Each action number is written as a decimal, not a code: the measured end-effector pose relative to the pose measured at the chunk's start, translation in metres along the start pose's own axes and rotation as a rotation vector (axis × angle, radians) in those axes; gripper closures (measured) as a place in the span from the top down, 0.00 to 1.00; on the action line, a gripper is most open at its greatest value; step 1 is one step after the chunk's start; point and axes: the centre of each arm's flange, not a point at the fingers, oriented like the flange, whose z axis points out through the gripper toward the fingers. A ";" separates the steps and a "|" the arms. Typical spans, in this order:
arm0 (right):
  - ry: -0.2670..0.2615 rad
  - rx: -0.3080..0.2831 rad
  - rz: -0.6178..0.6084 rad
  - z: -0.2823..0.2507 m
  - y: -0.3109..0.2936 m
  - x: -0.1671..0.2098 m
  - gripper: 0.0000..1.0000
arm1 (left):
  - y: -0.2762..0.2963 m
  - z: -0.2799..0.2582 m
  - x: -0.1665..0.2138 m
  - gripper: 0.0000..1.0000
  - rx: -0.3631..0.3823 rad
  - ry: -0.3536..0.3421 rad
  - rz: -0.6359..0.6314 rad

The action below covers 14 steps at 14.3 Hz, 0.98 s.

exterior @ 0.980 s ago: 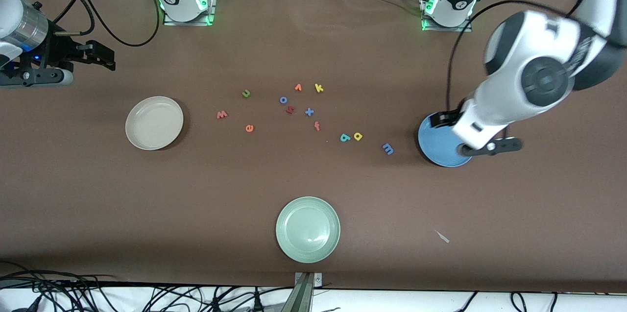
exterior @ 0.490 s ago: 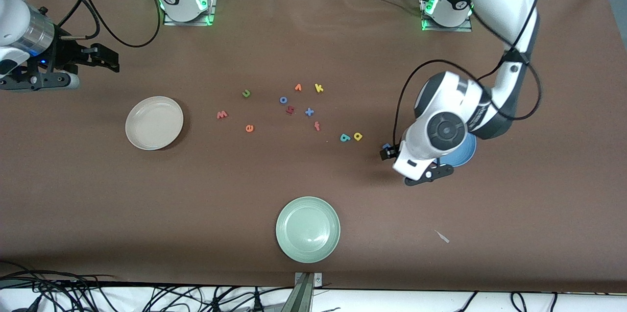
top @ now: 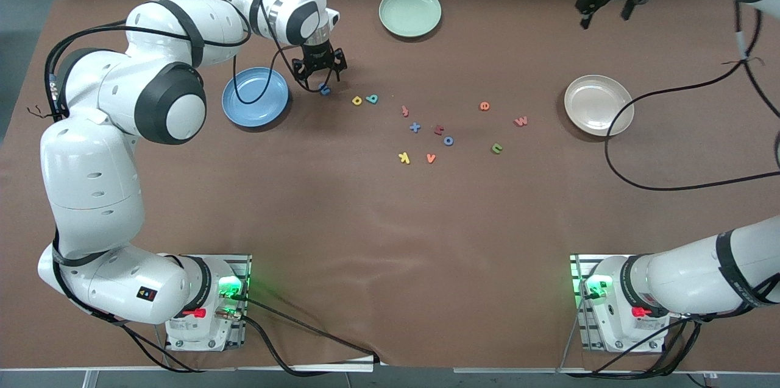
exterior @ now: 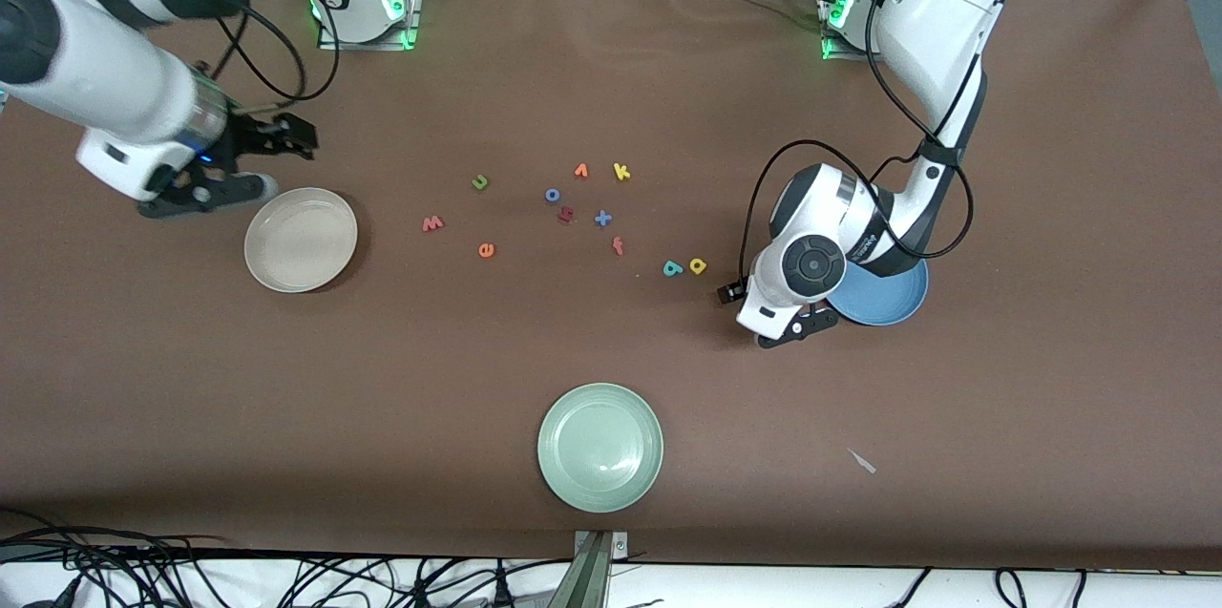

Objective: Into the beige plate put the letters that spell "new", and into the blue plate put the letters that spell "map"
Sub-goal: 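Reach the left gripper to the blue E while the right gripper reaches the orange e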

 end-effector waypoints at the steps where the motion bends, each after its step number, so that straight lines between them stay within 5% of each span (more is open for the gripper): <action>1: 0.001 0.017 -0.012 0.011 -0.009 0.010 1.00 | -0.002 0.005 -0.001 1.00 0.003 -0.003 -0.002; 3: 0.007 0.045 -0.032 0.032 -0.027 0.028 1.00 | -0.002 0.010 -0.003 0.95 0.002 -0.001 -0.001; 7: 0.028 0.041 0.003 0.071 -0.062 0.050 1.00 | -0.003 0.009 -0.002 0.61 -0.001 0.002 -0.006; 14: 0.065 0.038 0.021 0.141 -0.085 0.046 1.00 | -0.002 0.012 -0.001 0.56 -0.016 0.017 -0.006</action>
